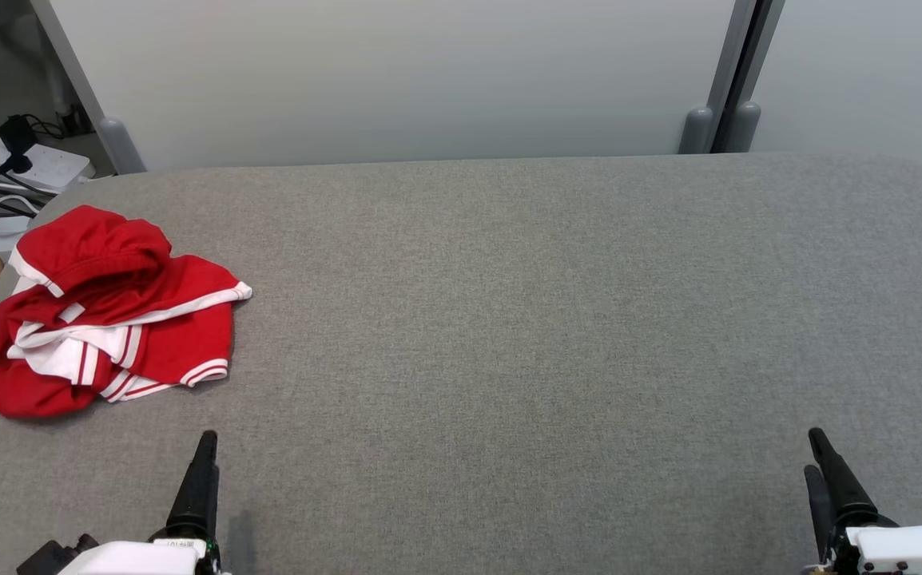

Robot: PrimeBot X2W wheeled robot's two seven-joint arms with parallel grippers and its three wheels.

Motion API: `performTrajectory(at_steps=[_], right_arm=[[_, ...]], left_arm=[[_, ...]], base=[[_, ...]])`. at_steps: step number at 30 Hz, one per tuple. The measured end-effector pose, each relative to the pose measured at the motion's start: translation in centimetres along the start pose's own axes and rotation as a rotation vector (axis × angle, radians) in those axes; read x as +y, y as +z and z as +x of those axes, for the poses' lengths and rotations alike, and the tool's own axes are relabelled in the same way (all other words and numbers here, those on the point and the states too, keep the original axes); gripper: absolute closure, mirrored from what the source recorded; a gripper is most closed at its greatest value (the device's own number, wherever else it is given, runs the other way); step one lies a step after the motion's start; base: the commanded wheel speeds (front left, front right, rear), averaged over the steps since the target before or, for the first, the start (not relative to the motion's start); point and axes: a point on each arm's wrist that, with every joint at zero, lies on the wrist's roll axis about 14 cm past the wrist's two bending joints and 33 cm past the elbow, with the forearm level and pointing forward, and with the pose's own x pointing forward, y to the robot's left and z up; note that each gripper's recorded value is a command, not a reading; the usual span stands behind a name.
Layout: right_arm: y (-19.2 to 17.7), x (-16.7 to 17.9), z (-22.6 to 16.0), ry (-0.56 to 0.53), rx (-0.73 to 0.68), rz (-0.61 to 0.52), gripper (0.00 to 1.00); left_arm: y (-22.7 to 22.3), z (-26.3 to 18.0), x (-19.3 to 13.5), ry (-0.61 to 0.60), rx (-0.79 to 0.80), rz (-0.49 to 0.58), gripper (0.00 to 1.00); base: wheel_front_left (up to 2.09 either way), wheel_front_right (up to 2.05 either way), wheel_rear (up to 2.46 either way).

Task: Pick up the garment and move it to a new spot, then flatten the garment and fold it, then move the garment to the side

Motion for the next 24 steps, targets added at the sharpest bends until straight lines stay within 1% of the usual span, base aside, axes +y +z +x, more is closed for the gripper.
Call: performTrajectory(at_steps=[3, 13, 24], right_arm=[[0.01, 0.29, 0.17, 0.007, -0.002, -0.038, 0.0], [-0.15, 0.53, 0.29, 0.011, -0.004, -0.178, 0.0], [-0.41, 0.86, 0.42, 0.022, -0.006, -0.329, 0.0]], left_arm=[[0.05, 0.24, -0.44, -0.011, -0.003, 0.032, 0.0], [-0.27, 0.19, 0.29, 0.013, 0.01, 0.173, 0.0], [-0.34, 0.5, 0.49, 0.02, 0.017, 0.353, 0.0]], base=[[0.0, 0.0, 0.0], [0.0, 0.0, 0.0], [0.0, 0.0, 0.0]])
